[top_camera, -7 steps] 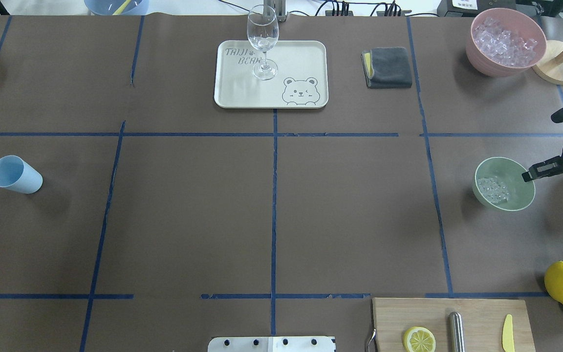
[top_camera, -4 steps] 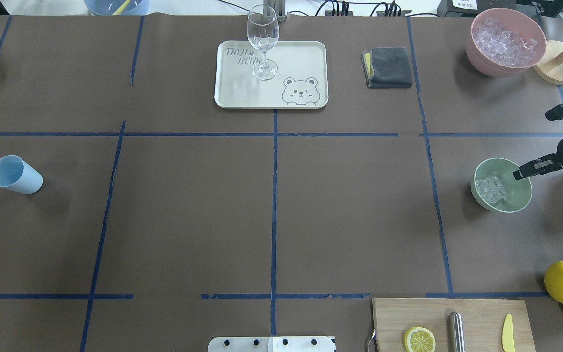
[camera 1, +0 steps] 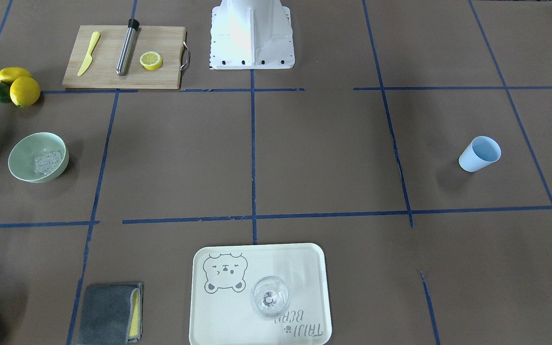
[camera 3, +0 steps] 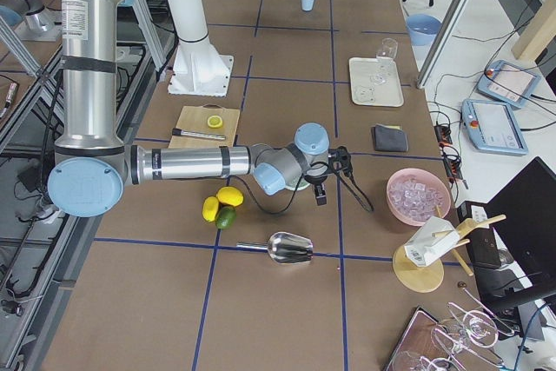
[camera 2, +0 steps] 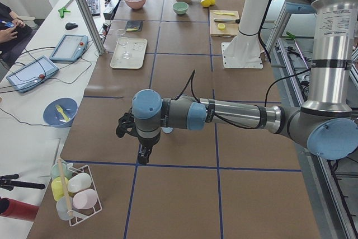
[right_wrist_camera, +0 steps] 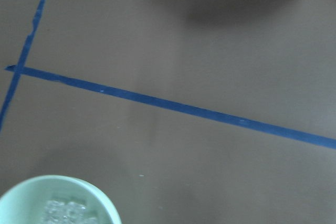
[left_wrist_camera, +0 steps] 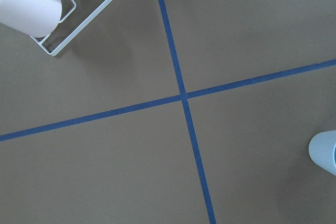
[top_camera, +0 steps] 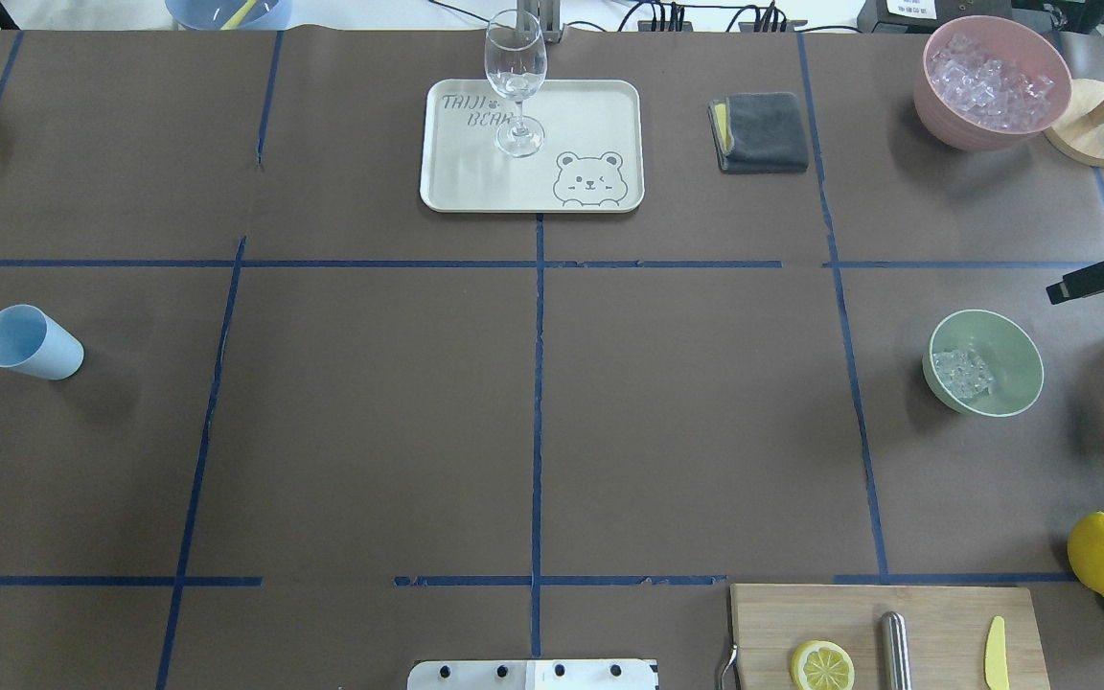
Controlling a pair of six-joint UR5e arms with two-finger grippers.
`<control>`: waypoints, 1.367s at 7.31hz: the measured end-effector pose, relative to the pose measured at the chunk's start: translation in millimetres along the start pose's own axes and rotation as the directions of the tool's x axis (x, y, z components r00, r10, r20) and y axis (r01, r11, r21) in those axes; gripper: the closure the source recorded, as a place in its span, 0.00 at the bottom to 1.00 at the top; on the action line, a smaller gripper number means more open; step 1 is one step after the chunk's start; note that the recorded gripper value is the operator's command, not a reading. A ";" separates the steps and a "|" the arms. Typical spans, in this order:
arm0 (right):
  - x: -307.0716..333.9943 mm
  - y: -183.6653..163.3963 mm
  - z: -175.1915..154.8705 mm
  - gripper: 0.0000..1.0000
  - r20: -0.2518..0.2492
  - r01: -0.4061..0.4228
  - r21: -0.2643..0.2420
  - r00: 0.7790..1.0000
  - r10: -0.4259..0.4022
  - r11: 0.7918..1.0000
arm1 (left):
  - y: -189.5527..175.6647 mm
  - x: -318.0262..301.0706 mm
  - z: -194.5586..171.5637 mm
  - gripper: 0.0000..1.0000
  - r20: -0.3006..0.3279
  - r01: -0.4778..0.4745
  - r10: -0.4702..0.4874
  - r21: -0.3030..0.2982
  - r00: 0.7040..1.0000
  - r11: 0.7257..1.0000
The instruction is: Pour ice into bowl
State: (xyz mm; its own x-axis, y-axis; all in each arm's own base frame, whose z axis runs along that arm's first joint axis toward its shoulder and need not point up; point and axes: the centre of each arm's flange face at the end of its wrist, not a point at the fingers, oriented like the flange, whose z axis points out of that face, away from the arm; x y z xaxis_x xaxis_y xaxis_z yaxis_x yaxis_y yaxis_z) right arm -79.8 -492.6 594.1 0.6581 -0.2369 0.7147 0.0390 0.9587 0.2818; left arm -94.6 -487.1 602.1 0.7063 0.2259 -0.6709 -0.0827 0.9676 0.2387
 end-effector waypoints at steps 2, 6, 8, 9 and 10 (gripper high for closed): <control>75.6 -4.8 -60.4 0.00 -0.083 0.014 -0.034 0.996 -0.017 0.999 | 1.1 -0.7 0.9 0.00 -0.001 0.003 -0.003 -0.003 1.000 1.000; 142.6 42.1 -100.4 0.00 -0.141 -0.101 -0.078 0.986 0.089 0.992 | 5.8 -2.2 4.4 0.00 -0.013 0.015 -0.015 -0.012 1.000 1.000; 143.4 48.2 -97.0 0.00 -0.141 -0.117 -0.088 0.985 0.104 0.989 | 8.6 -2.5 7.6 0.00 -0.020 0.018 -0.019 -0.018 1.000 1.000; 142.5 49.1 -95.2 0.00 -0.130 -0.115 -0.089 0.986 0.103 0.989 | 9.7 -3.1 8.4 0.00 -0.020 0.020 -0.020 -0.020 1.000 1.000; 139.8 48.2 -94.6 0.00 -0.123 -0.101 -0.084 0.988 0.091 0.991 | 9.8 -2.9 8.8 0.00 -0.020 0.018 -0.019 -0.019 1.000 1.000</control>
State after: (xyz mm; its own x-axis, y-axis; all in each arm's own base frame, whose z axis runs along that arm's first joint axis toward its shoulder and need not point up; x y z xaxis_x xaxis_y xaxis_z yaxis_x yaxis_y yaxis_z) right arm 85.3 -464.7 647.0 0.7461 -0.1278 0.6535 0.0349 0.9876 0.1533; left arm -91.3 -479.2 612.6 0.6936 0.2098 -0.6891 -0.0829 0.9735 0.2130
